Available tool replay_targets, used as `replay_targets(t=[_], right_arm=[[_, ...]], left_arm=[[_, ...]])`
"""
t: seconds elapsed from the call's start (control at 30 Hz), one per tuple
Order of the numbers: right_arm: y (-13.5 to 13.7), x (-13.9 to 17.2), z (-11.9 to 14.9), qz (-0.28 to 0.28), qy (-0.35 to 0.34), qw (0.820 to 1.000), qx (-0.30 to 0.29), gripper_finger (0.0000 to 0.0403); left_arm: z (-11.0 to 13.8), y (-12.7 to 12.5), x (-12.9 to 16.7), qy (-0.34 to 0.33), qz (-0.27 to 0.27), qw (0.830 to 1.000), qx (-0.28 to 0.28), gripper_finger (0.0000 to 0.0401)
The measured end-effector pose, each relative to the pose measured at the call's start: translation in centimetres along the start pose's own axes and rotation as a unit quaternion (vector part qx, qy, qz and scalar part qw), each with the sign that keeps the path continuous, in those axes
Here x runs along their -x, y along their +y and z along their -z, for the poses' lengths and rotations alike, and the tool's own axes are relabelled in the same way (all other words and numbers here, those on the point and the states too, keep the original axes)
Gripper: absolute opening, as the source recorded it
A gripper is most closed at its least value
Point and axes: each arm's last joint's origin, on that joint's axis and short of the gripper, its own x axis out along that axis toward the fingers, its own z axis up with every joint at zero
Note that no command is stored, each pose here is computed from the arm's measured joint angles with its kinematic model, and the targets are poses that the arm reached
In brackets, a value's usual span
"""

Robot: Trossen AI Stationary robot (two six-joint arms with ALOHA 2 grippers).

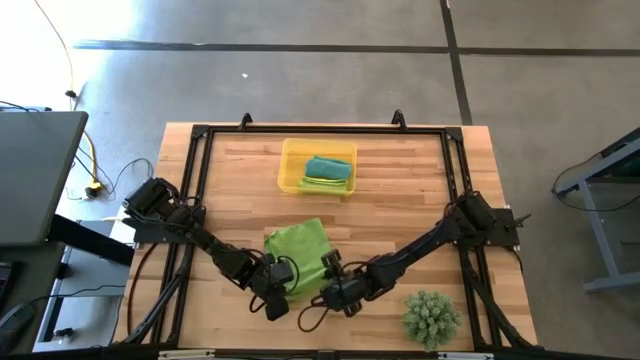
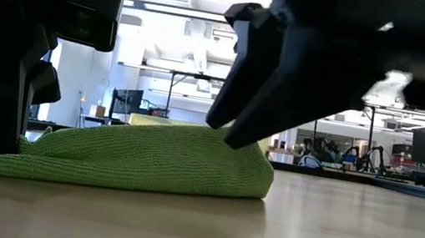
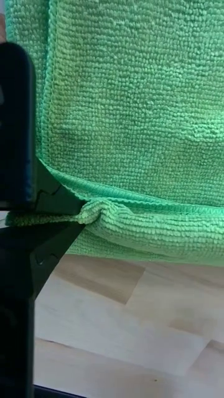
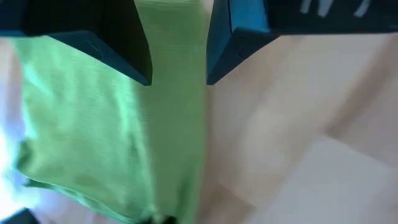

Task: Roll microfiber towels into tight, uniform cylinder then place into a basket
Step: Roll the green microfiber towel

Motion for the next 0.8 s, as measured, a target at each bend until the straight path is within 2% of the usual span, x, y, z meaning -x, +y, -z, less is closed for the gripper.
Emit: replay_targets(t=[0.17,0.33,0.43,0.8], right_arm=[[-1.4,-1.1,1.2,0.007,0.024,1.000,-0.019,0.0142],[-2.4,-2.1,2.7,-0.082,0.041,0.992,-0.090,0.0142],[-2.6,-2.4,3.3,-0.112,0.050,0.985,-0.117,0.0142],[-2.4,-2.4,3.5,-0.156,0.059,0.978,-0.123,0.0142]], left_arm=[[0.0,0.0,0.0,0.000,0.000,1.000,0.000,0.0008],[0.0,0.0,0.0,0.000,0.001,1.000,0.000,0.0008],[0.0,-0.1,0.0,-0.002,0.004,1.000,0.001,0.0008],[0.0,-0.1,0.0,0.003,0.006,1.000,0.001,0.0008]])
